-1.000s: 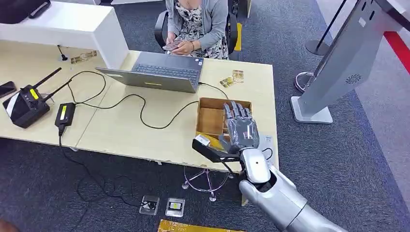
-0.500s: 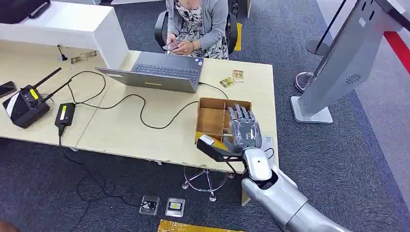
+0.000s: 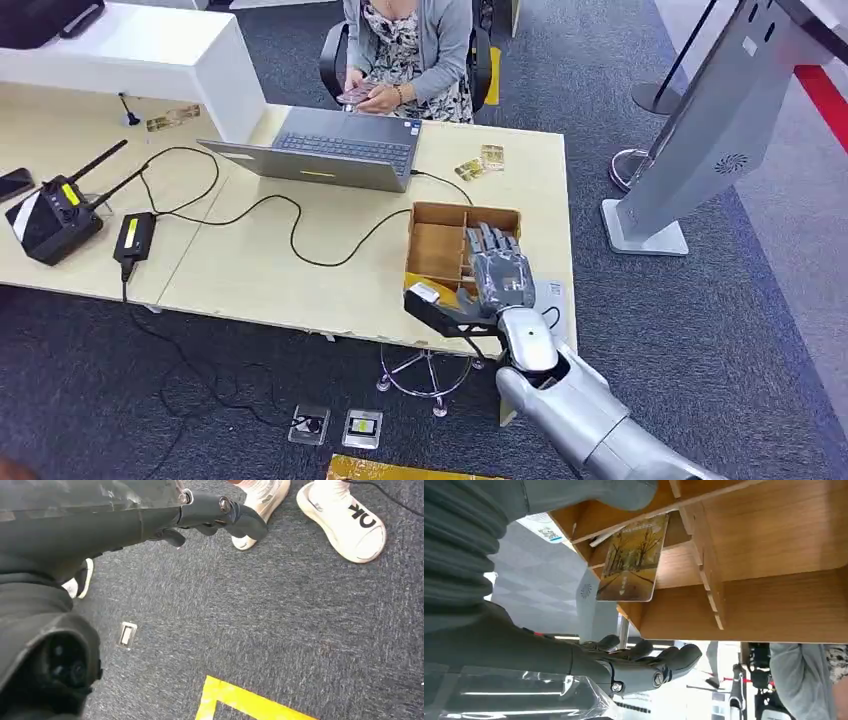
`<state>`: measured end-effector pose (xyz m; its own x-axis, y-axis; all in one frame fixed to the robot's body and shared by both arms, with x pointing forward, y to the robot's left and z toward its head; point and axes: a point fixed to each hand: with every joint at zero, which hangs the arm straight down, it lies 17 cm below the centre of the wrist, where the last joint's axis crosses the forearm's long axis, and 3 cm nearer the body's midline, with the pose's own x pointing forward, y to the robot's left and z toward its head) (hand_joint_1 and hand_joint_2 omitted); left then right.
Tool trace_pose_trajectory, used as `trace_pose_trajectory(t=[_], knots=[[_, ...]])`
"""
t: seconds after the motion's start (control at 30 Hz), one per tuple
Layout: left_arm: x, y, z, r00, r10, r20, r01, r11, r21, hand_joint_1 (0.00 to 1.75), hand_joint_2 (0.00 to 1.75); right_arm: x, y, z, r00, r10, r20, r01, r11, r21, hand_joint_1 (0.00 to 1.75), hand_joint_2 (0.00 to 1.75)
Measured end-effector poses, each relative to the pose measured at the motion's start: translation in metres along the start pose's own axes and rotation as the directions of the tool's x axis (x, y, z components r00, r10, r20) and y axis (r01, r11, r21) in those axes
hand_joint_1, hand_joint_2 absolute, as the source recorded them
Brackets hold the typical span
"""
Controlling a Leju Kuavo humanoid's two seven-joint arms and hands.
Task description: Pass the card to the sensor for recognition and then transmit it.
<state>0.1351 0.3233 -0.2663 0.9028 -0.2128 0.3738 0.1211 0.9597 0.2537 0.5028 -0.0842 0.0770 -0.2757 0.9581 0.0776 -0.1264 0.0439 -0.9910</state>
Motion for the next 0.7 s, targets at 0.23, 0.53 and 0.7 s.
trace_pose_trajectory(t=[0.23, 0.53, 0.7], knots=[[0.0, -0.001, 0.0, 1.0, -0.001, 0.001, 0.001, 1.0, -0.001, 0.0, 0.0, -0.004, 0.006, 0.0, 1.0, 0.0, -0.015, 0.0, 1.0, 0.015, 0.0, 1.75], [0.001, -0.002, 0.0, 1.0, -0.001, 0.002, 0.001, 1.0, -0.003, 0.0, 0.0, -0.013, 0.009, -0.001, 0.999, 0.003, -0.043, -0.003, 1.0, 0.013, 0.0, 1.75], [0.001, -0.003, 0.0, 1.0, 0.0, 0.002, 0.0, 1.0, -0.004, 0.0, 0.0, -0.017, 0.01, -0.001, 0.999, 0.006, -0.054, -0.006, 1.0, 0.013, 0.0, 1.75]])
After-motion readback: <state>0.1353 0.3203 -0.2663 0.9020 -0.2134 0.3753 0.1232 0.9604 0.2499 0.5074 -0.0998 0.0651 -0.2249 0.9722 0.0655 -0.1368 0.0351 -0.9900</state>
